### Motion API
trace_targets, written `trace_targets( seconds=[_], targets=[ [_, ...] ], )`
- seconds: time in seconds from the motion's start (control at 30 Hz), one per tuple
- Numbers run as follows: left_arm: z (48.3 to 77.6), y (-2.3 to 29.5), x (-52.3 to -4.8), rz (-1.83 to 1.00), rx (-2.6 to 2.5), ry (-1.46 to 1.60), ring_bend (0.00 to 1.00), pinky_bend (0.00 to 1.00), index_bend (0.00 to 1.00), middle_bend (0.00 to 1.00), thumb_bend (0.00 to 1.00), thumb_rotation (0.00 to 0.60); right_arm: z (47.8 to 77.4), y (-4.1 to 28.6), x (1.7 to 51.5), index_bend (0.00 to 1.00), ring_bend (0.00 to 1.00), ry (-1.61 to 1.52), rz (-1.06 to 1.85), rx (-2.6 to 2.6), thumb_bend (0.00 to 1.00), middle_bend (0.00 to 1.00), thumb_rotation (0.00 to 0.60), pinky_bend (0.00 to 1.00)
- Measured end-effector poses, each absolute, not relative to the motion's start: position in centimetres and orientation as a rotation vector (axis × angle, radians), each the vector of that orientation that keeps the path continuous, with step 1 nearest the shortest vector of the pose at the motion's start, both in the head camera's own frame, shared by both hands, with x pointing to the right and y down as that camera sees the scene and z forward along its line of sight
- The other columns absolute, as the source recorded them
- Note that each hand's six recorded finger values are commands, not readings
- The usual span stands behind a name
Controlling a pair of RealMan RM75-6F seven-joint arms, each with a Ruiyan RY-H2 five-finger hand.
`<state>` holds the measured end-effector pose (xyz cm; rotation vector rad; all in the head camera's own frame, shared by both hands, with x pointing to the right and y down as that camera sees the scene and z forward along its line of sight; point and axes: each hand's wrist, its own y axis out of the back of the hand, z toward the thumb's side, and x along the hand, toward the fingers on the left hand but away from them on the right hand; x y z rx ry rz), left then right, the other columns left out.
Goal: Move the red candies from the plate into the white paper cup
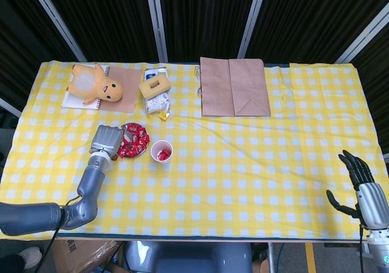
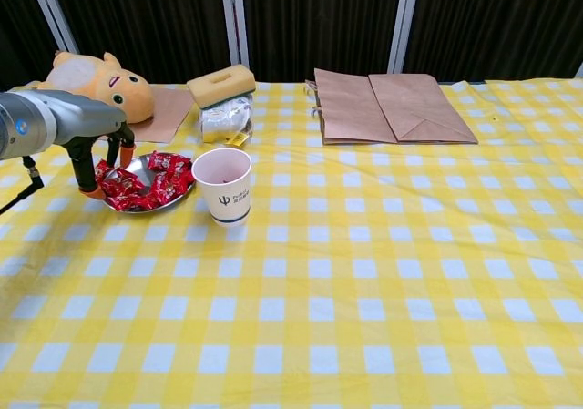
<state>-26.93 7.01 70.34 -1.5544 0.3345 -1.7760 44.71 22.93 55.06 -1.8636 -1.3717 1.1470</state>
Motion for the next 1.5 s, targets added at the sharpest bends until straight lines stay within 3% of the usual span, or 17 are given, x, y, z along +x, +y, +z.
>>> trace_targets(
  seconds=[1.5],
  targets=[
    [73.0,7.1,-25.3,-1.812,-1.534,0.329,0.96,0.98,0.34,0.33,0.23,0.600,55.1,22.9,44.8,0.00,0.00,-1.380,1.148,-1.871,0.42,0.00,0.600,0.00]
  ],
)
